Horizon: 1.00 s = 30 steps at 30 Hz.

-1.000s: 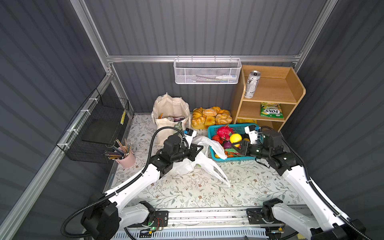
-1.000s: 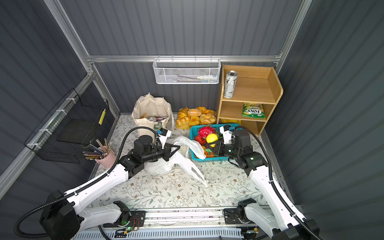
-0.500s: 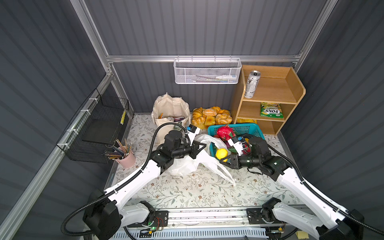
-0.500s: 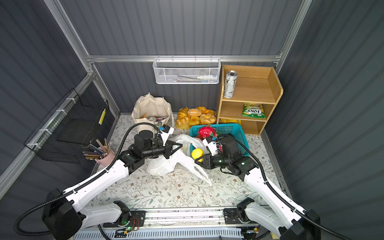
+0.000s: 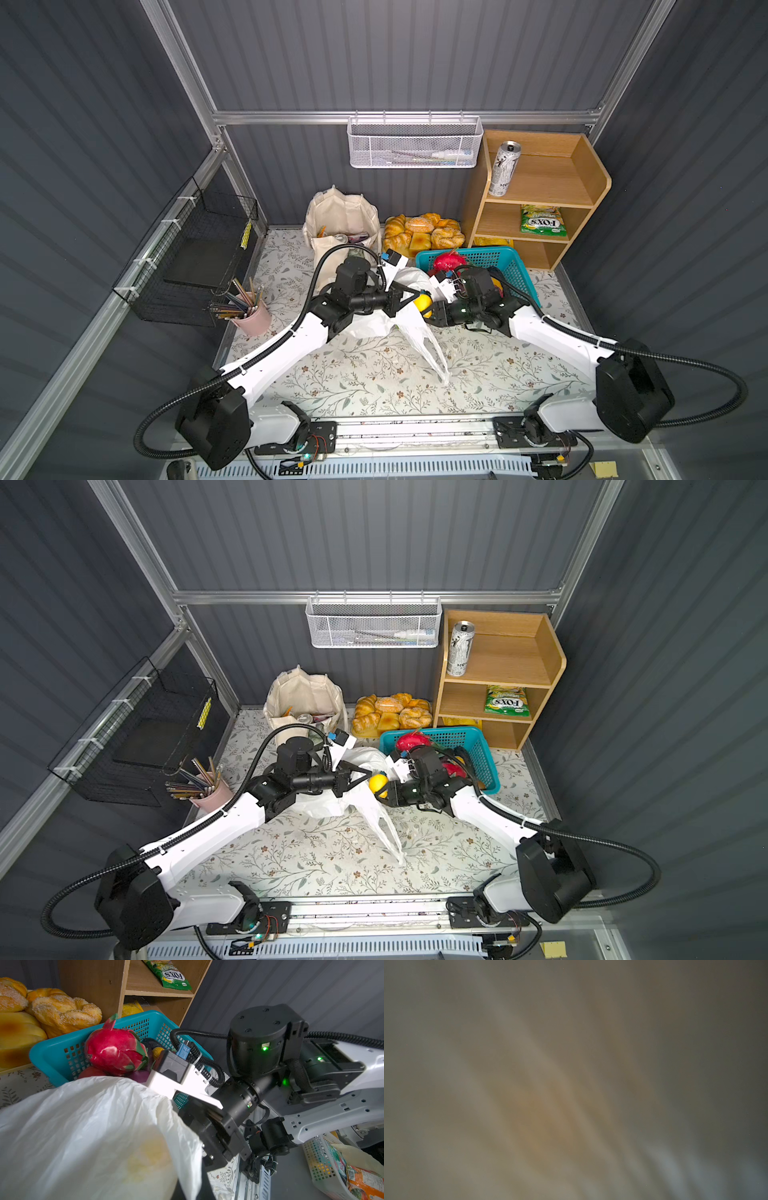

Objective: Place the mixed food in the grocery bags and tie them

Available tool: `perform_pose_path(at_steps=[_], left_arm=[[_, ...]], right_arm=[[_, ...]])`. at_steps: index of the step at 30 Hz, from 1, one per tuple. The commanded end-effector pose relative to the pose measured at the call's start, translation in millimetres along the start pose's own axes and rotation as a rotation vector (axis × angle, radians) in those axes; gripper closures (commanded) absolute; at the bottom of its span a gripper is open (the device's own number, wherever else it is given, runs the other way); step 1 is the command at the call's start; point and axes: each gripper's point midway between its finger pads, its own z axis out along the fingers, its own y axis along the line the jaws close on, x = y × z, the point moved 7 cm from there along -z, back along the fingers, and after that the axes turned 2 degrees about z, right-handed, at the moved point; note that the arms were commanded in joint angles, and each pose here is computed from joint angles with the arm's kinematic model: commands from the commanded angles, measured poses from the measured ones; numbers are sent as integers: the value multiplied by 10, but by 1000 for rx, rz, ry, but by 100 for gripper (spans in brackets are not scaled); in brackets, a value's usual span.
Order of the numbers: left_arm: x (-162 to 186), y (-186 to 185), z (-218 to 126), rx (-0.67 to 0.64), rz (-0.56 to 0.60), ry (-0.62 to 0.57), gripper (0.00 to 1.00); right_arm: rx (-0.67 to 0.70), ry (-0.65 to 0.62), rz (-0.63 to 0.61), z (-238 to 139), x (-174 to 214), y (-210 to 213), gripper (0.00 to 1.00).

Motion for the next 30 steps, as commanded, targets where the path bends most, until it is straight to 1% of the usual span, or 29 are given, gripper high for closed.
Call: perform_pose_path(at_steps=[1, 5, 8, 10, 12, 13, 16, 17, 18, 22, 30], left_arm=[[-91, -9, 5, 19, -4, -57, 100], [-86, -1, 49, 44, -32, -77, 100], [-110, -7, 91, 60, -45, -98, 100], [-146, -19, 103, 70, -51, -122, 100], [-186, -27, 92, 71, -49, -151, 100], [-204, -32, 80, 68, -48, -165, 100], [-239, -52, 41, 58, -38, -188, 100], [-240, -54, 32, 54, -36, -191, 100], [-245, -58, 18, 49, -36, -196, 100], [-268, -59, -30, 20, -29, -224, 100], [-280, -46, -137, -35, -26, -284, 100]], right_arm=[[-52, -107, -40, 66, -161, 179, 73], [-70, -168, -6, 158, -223, 175, 72], [-90, -151, -12, 280, -323, 238, 72], [-111, -127, -26, 359, -375, 309, 67], [-107, -102, -45, 400, -417, 364, 64], [-103, -101, -57, 392, -432, 383, 60], [-63, -105, -82, 333, -447, 392, 38], [-43, -105, -88, 306, -449, 385, 32], [-28, -108, -93, 279, -449, 376, 29], [33, -130, -86, 118, -439, 272, 22], [142, -220, -37, -362, -510, 36, 17]])
